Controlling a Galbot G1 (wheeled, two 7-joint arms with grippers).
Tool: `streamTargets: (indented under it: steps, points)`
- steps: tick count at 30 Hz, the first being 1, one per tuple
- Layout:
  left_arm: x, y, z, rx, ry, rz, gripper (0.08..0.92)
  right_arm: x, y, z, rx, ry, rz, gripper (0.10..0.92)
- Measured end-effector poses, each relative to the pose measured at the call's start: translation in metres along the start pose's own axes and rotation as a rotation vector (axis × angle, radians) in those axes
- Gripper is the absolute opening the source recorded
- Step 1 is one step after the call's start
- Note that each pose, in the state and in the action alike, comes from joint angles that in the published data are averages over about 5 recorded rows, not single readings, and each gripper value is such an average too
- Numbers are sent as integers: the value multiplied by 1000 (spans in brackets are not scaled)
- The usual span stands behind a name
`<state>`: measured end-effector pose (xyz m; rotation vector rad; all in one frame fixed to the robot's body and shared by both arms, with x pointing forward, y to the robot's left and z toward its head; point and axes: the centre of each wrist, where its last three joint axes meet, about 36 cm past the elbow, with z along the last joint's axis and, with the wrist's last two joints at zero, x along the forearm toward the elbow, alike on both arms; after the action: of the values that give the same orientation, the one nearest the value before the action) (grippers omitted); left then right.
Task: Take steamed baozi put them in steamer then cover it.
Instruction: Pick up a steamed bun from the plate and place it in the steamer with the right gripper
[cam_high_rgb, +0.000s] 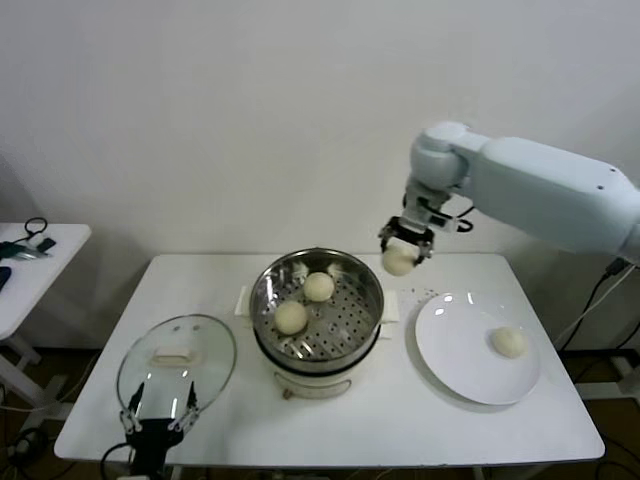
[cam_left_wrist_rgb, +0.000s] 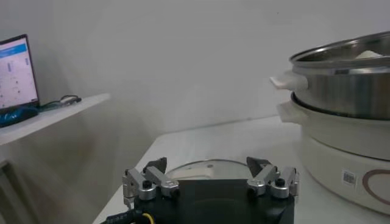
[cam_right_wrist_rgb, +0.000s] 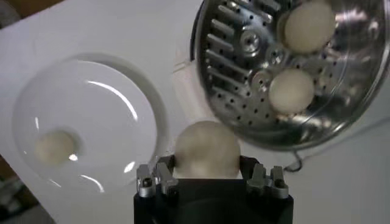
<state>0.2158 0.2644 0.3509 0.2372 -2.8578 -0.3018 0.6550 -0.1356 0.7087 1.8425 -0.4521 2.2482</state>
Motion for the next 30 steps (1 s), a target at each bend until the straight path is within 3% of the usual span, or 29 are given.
streamTargets:
  steps: [12, 30]
  points:
    - [3, 5, 6, -7, 8, 1, 823, -40, -85, -89, 331, -30, -24, 687]
    - [2, 4, 12, 3, 20, 1, 823, -95, -98, -136, 465, -110, -79, 687]
